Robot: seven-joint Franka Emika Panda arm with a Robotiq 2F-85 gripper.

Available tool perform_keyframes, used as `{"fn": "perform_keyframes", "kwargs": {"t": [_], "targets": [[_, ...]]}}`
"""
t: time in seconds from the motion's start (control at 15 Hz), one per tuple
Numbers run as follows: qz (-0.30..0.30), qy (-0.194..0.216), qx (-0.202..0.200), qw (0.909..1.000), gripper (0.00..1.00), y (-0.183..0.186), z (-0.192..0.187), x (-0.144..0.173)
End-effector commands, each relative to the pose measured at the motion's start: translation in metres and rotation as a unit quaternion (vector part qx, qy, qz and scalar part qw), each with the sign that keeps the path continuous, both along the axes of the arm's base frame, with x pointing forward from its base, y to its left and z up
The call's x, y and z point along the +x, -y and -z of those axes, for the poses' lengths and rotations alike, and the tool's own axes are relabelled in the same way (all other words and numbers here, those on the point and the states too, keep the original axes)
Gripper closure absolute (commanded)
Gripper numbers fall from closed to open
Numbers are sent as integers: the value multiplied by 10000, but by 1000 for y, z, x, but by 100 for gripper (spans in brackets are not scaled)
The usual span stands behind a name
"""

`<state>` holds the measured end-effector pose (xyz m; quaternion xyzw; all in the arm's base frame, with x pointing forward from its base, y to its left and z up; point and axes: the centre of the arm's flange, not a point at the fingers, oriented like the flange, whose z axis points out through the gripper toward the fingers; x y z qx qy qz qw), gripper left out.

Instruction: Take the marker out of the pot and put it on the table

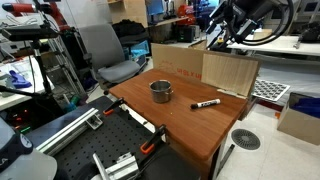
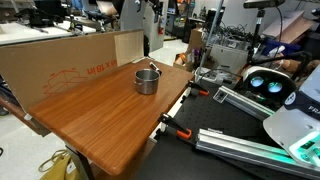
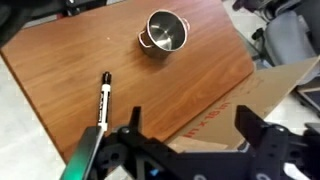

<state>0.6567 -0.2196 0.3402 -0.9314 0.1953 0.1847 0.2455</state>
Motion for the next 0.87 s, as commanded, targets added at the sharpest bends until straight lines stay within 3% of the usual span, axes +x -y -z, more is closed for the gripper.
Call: {"fn": "perform_keyframes", "kwargs": {"t": [0.0,0.8], "targets": [[0,3,4,10000,0,-1,2,-2],[-3,12,8,10000,0,-1,6,-4]]}}
